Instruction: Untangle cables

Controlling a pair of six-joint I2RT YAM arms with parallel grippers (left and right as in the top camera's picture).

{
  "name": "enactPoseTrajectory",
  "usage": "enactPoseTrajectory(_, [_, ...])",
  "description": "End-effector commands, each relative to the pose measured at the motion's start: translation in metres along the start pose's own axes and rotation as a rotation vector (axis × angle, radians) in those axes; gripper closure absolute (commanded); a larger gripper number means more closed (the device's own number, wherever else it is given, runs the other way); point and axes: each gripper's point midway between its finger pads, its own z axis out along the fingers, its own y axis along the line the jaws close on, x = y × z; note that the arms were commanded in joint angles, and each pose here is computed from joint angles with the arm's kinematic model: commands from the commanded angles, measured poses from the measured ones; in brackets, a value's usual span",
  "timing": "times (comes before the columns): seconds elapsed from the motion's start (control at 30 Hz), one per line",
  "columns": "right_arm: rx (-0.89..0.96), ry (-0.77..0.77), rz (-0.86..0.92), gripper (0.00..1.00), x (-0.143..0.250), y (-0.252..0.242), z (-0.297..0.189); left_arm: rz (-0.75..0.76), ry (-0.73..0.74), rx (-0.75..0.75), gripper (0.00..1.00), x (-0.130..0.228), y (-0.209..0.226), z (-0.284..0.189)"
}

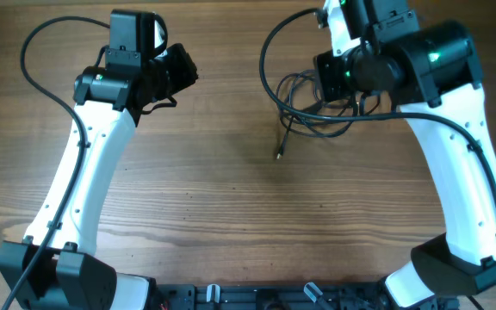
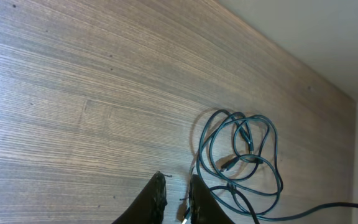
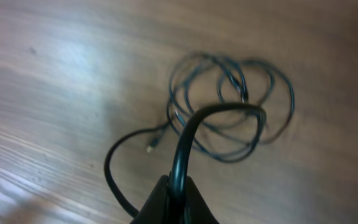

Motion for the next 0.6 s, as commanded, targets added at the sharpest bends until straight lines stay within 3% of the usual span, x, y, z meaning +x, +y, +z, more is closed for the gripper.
enactPoseTrajectory(0.0, [0.087, 0.078, 0.061, 0.96, 0.011, -0.014, 0.017, 0.017, -0.001, -0.017, 0.84, 0.000, 0.003, 0.003])
enactPoseTrajectory(0.1, [-0.002, 0.126, 0.085, 0.96, 0.018, 0.002, 0.023, 0.017, 0.000, -0.018, 0.84, 0.000, 0.003, 0.003])
enactPoseTrajectory(0.2, [-0.362, 0.159, 0.017, 0.96, 0.022, 0.062, 0.012, 0.016, 0.000, -0.018, 0.84, 0.000, 0.003, 0.003])
enactPoseTrajectory(0.27, [-0.423, 0.187, 0.007, 0.96, 0.028, 0.074, 0.010, 0.016, 0.002, -0.019, 0.84, 0.001, 0.003, 0.003])
enactPoseTrajectory(0.33, [-0.319, 0.245, 0.041, 0.96, 0.039, 0.058, 0.021, 0.014, 0.009, -0.024, 0.84, 0.003, 0.004, 0.003])
enactPoseTrajectory(0.43, [-0.016, 0.306, 0.203, 0.96, 0.053, 0.013, 0.050, 0.012, 0.018, -0.030, 0.84, 0.005, 0.006, 0.003])
enactPoseTrajectory(0.57, [0.141, 0.400, 0.281, 0.96, 0.079, -0.009, 0.075, 0.012, 0.020, -0.032, 0.84, 0.005, 0.006, 0.003])
